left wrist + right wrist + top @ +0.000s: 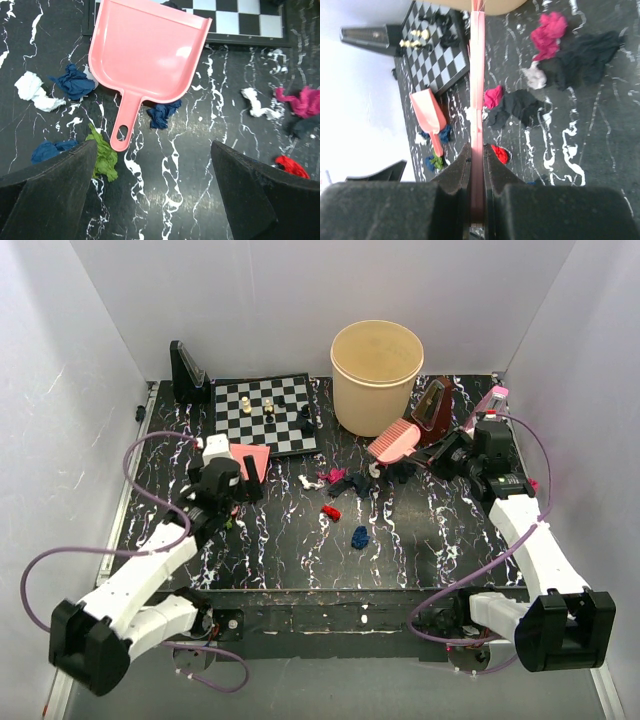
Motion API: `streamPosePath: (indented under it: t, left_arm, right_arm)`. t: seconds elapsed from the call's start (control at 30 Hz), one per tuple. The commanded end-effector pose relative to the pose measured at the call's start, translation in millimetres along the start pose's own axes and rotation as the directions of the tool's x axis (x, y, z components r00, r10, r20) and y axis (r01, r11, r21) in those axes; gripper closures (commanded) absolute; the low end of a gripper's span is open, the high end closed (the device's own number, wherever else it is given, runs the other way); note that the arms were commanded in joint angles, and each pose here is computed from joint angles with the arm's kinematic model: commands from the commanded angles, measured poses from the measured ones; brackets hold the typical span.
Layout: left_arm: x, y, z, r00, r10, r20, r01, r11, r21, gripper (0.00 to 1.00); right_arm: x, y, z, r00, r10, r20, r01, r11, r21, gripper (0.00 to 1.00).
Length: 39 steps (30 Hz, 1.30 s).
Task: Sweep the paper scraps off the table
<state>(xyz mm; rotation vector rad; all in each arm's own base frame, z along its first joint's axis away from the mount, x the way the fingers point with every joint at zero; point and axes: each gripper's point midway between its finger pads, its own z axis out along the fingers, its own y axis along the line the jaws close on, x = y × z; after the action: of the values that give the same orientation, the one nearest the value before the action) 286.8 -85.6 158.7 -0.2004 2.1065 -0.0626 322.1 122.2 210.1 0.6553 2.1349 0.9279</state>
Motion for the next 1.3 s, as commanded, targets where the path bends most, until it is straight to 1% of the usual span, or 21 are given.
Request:
streamPosePath:
  t: [0.0,0.1,0.13,0.17,0.23,0.37,0.5,0.67,0.73,0.87,1.03,1.13,1.2,1.27]
  left_arm:
    - [-8.7,-6.3,22.5,0.998,0.064,-0.017,-0.064,0.998,-0.017,0.03]
    - [-8.8,0.1,37.0,0.998,0.054,-0.035,-0.055,0.998,-0.028,0.03]
    - [-6.7,-2.2,41.2,0.998,0.037,-0.048,-0.037,0.999,0.004,0.04]
    - [-5.8,-2.5,45.3,0.998,0.019,-0.059,-0.017,0.999,0.029,0.05]
    - [-2.4,0.2,51.8,0.996,-0.004,-0.084,0.007,0.999,0.035,0.08]
    - [10.6,6.4,61.9,0.99,0.005,-0.143,-0.004,1.0,0.007,0.16]
    - [25.3,8.9,72.2,0.981,0.013,-0.192,-0.012,1.0,0.003,0.16]
    - [45.4,22.2,86.7,0.966,0.002,-0.259,-0.015,0.999,-0.048,0.17]
    - [53.1,24.2,92.7,0.958,-0.01,-0.286,-0.004,0.999,-0.047,0.19]
    - [58.7,27.5,101.0,0.949,-0.03,-0.315,0.011,0.998,-0.062,0.23]
    - [55.6,32.5,104.4,0.951,-0.057,-0.305,0.04,0.997,-0.062,0.27]
    - [57.9,35.0,109.7,0.941,-0.077,-0.33,0.06,0.996,-0.062,0.32]
    - [60.3,35.1,113.6,0.934,-0.09,-0.347,0.075,0.996,-0.055,0.37]
    - [60.1,34.4,115.7,0.932,-0.101,-0.348,0.089,0.995,-0.049,0.4]
  right_arm:
    - [0.6,51.0,-10.1,0.995,-0.102,0.005,0.101,0.977,-0.188,0.99]
    - [8.2,61.2,-10.3,0.994,-0.112,-0.017,0.104,0.965,-0.243,0.99]
    - [10.5,65.1,-11.5,0.993,-0.119,-0.021,0.11,0.96,-0.259,0.99]
    - [12.3,68.3,-12.1,0.992,-0.125,-0.024,0.114,0.956,-0.269,0.99]
    - [13.3,72.0,-13.3,0.99,-0.137,-0.028,0.124,0.952,-0.28,0.99]
    - [13.9,75.6,-18.4,0.987,-0.158,-0.022,0.145,0.945,-0.293,0.99]
    - [13.8,74.0,-20.9,0.985,-0.175,-0.008,0.165,0.943,-0.289,0.99]
    - [18.4,72.1,-19.8,0.984,-0.176,-0.032,0.159,0.943,-0.292,0.99]
    - [19.3,69.9,-20.2,0.984,-0.175,-0.03,0.159,0.944,-0.289,0.99]
    - [19.7,67.2,-22.9,0.983,-0.182,-0.013,0.171,0.943,-0.287,0.99]
    - [21.4,64.4,-21.7,0.982,-0.188,-0.022,0.175,0.945,-0.276,0.99]
    - [22.0,62.6,-21.9,0.983,-0.184,-0.022,0.172,0.947,-0.272,0.99]
    - [22.3,62.0,-22.4,0.983,-0.182,-0.021,0.169,0.947,-0.272,0.99]
    - [22.9,63.0,-23.3,0.983,-0.184,-0.021,0.171,0.946,-0.276,0.99]
